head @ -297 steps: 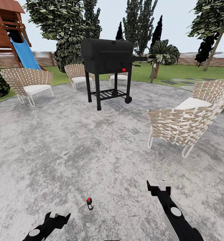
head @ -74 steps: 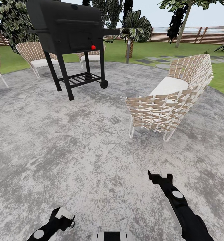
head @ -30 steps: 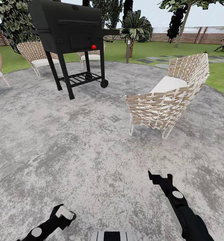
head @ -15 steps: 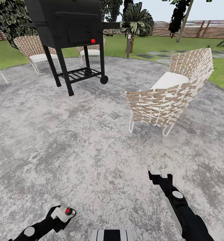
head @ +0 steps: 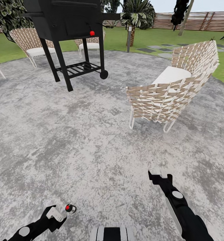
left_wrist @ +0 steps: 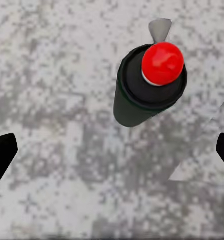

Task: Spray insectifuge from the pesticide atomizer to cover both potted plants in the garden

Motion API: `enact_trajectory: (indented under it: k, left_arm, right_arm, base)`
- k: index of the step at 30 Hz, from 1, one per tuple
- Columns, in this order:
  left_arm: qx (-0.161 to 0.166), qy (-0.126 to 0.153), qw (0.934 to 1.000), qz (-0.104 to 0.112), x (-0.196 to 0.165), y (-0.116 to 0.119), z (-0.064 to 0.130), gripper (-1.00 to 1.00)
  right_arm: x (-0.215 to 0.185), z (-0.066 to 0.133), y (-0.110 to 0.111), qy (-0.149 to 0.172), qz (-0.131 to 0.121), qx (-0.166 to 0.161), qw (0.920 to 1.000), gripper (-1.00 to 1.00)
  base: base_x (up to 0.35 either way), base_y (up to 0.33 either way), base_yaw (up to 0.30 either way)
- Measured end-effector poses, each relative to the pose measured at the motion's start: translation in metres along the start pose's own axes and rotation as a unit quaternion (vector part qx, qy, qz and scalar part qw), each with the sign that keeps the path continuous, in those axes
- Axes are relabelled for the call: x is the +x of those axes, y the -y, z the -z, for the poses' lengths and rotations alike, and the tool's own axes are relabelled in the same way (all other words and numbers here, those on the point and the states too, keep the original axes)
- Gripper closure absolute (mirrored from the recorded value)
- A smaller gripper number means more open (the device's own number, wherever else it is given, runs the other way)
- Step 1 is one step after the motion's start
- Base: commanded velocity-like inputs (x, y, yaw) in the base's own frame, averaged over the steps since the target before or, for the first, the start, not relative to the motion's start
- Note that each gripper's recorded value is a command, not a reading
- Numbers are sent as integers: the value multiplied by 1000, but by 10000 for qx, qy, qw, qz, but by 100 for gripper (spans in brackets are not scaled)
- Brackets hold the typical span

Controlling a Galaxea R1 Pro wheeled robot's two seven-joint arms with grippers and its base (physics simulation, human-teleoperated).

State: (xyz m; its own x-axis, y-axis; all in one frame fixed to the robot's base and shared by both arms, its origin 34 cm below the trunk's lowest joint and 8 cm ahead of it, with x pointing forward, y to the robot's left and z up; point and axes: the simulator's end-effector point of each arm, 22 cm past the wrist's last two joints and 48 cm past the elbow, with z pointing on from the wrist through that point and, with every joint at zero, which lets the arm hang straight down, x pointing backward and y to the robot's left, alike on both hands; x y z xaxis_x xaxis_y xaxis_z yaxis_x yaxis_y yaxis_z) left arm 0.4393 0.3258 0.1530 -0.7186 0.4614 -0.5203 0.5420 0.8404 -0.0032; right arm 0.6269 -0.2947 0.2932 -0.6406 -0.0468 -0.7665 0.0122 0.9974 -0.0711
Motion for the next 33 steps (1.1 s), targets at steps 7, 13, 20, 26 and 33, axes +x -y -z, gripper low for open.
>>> enact_trajectory:
  k: [7, 13, 20, 26, 33]
  left_arm:
    - [42, -57, 10000, 50, 7, 6, -6, -100]
    - [39, -57, 10000, 60, 6, 7, -7, -100]
    - [-128, -62, 9999, 87, 6, 0, -7, -100]
    - [-563, -49, 9983, 138, 6, -8, -10, -100]
    - [-549, -114, 9983, 170, 13, 0, -14, -100]
  right_arm:
    - [13, -5, 0, -114, 3, 1, 9999, -100]
    - [14, -5, 2, -124, 21, 18, 9999, -100]
    - [14, -5, 3, -124, 28, 22, 9999, -100]
    - [14, -5, 2, -116, 20, 18, 9999, -100]
    - [23, -8, 1, -196, 20, 13, 9998, -100]
  base:
    - [0, 0, 0]
    - [0, 0, 0]
    - [0, 0, 0]
    - [0, 0, 0]
    - [0, 0, 0]
